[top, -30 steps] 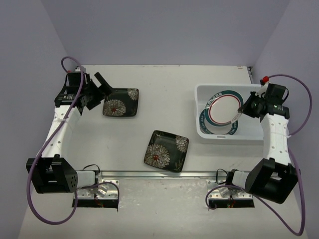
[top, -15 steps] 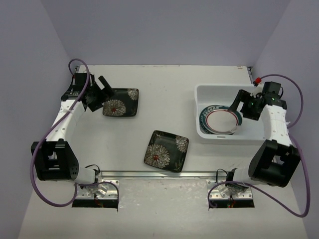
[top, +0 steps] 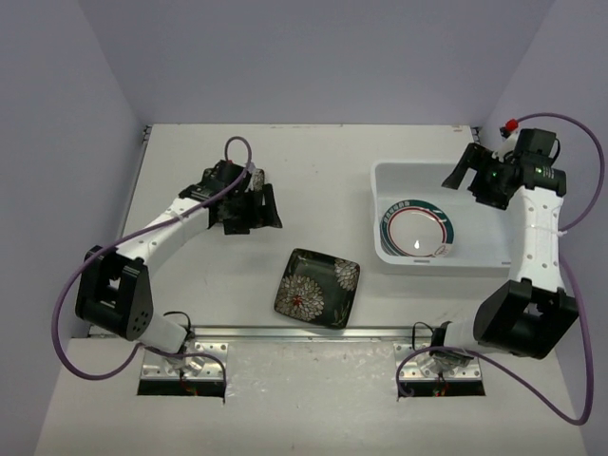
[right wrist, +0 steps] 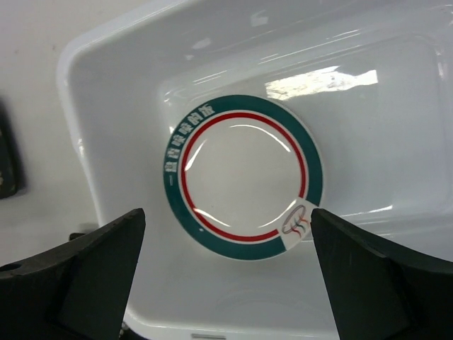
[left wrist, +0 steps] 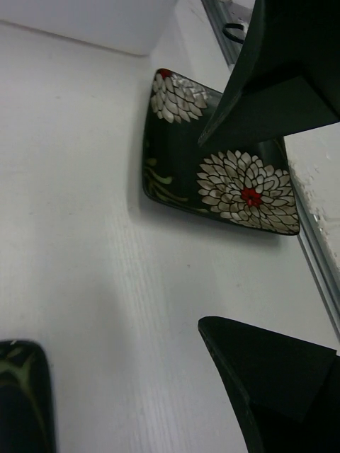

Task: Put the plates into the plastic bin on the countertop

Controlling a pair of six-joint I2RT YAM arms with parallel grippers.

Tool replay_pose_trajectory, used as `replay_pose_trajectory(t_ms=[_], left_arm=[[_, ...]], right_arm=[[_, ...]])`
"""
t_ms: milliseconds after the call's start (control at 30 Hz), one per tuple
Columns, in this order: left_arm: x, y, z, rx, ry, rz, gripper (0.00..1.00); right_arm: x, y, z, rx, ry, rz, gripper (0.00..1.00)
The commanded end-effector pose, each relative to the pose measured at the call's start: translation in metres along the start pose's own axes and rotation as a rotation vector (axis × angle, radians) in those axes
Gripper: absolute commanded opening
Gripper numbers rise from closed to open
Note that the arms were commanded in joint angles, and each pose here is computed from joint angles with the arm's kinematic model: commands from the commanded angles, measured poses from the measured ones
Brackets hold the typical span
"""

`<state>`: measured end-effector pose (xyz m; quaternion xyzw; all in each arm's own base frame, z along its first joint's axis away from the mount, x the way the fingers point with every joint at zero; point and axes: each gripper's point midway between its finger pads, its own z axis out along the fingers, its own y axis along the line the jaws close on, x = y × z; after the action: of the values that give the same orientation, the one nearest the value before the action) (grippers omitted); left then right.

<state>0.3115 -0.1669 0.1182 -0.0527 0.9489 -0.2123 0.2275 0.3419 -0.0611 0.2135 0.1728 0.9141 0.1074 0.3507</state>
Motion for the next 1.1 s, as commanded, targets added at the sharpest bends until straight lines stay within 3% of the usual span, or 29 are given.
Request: replay_pose_trajectory(t_ms=[0,133,333,433,533,600,967,1067], left_arm=[[0.044,-0.019,0.011,0.071,0.141,0.111,1.0],[0.078,-0.018,0.03,0.112,0.27,0.137,0.96],[0.109,-0.016,0.049,0.12,0.347,0.122,0.75],[0.122,-0.013,0.059,0.119,0.367,0.102,0.62],[0.135,-0.007,0.065,0.125,0.391,0.086,0.55],[0.143,-0.006,0.07,0.151,0.409,0.078,0.47],[0.154,0.001,0.088,0.163,0.373,-0.01,0.0],[0.148,0.004,0.086,0.123,0.348,-0.019,0.0]], right_arm=[[-0.003,0.063,-0.022,-0.261,-0.012,0.059,0.99],[0.001,0.116,-0.041,-0.541,-0.004,0.087,0.99],[0.015,0.157,-0.06,-0.682,-0.029,0.016,0.99],[0.024,0.173,-0.074,-0.833,-0.028,0.032,0.99],[0.038,0.187,-0.088,-1.002,0.06,0.09,0.99],[0.034,0.194,-0.098,-1.087,0.032,0.061,0.99],[0.034,0.193,-0.098,-1.058,0.037,0.041,0.99],[0.036,0.192,-0.097,-1.05,0.048,0.041,0.99]])
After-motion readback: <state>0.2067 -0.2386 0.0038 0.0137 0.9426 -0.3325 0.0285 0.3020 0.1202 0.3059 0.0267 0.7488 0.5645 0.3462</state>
